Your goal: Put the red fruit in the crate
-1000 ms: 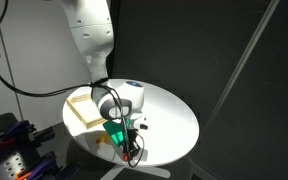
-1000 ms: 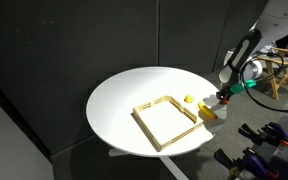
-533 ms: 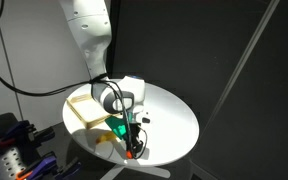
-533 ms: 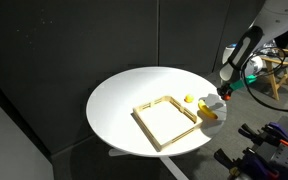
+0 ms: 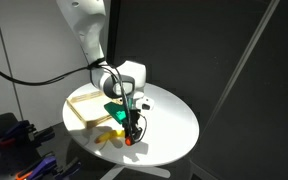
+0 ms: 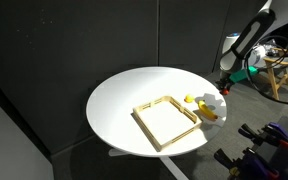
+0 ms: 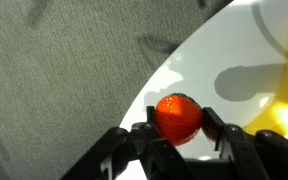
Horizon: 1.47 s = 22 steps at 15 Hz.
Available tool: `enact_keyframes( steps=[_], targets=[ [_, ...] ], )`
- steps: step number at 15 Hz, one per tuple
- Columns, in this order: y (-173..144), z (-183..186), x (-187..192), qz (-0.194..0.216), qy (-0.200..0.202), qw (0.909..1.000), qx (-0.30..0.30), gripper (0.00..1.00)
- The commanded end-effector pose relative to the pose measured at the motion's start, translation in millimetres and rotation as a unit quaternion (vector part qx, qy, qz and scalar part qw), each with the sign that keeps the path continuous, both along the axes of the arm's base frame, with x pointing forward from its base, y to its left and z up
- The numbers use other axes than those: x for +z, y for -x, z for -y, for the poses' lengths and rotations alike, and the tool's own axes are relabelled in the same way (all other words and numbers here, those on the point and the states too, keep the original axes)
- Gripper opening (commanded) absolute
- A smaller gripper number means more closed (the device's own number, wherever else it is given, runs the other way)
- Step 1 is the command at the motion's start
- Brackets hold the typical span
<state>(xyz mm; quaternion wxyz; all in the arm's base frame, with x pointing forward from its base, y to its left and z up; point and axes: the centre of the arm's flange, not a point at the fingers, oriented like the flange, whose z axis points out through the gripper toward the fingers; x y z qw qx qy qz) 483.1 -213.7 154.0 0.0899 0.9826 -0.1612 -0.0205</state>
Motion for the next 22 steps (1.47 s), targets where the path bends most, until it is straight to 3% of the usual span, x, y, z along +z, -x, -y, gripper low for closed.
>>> enact_keyframes(
  steps=[1, 11, 22],
  targets=[
    [11.7, -16.2, 36.1, 0.009, -0.028, 0.9995, 0.011, 0.24],
    [18.5, -61.6, 64.9, 0.03, -0.057, 0.9972, 0.038, 0.24],
    [18.7, -141.3, 55.9, 0.024, -0.059, 0.9946, 0.082, 0.24]
  ],
)
